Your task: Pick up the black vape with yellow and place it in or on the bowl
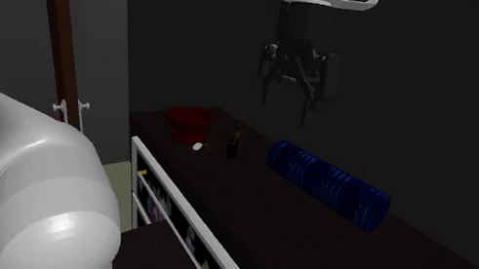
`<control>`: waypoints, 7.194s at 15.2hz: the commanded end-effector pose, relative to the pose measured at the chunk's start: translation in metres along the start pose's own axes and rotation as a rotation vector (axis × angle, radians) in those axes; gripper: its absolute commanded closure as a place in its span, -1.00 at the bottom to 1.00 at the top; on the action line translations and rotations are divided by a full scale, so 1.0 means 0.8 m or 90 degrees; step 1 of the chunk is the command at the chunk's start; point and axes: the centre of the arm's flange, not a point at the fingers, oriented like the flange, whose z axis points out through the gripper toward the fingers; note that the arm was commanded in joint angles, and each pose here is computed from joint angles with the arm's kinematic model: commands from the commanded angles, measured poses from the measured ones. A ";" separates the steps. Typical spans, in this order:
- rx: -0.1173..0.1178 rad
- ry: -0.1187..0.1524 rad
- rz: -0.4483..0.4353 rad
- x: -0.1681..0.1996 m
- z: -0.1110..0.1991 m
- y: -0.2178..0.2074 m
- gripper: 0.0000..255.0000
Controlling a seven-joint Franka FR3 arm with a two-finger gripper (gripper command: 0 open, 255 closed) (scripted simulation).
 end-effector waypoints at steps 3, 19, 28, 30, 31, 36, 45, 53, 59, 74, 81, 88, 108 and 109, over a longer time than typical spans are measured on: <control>0.001 0.007 -0.003 0.010 0.013 -0.027 -1.00; 0.010 0.062 -0.023 0.094 0.116 -0.246 -1.00; 0.015 0.094 -0.034 0.142 0.168 -0.371 -1.00; 0.016 0.101 -0.037 0.152 0.180 -0.399 -1.00; 0.017 0.104 -0.038 0.158 0.185 -0.413 -1.00; 0.020 0.121 -0.045 0.184 0.212 -0.483 -1.00; 0.021 0.128 -0.047 0.204 0.268 -0.512 -1.00; 0.021 0.128 -0.047 0.205 0.271 -0.512 -1.00; 0.021 0.128 -0.047 0.205 0.271 -0.512 1.00; 0.021 0.128 -0.047 0.204 0.206 -0.509 1.00; 0.021 0.128 -0.047 0.204 0.159 -0.507 1.00; 0.021 0.128 -0.047 0.204 0.113 -0.506 1.00; 0.021 0.128 -0.047 0.130 0.027 -0.666 1.00; 0.021 0.128 -0.047 0.123 0.024 -0.681 1.00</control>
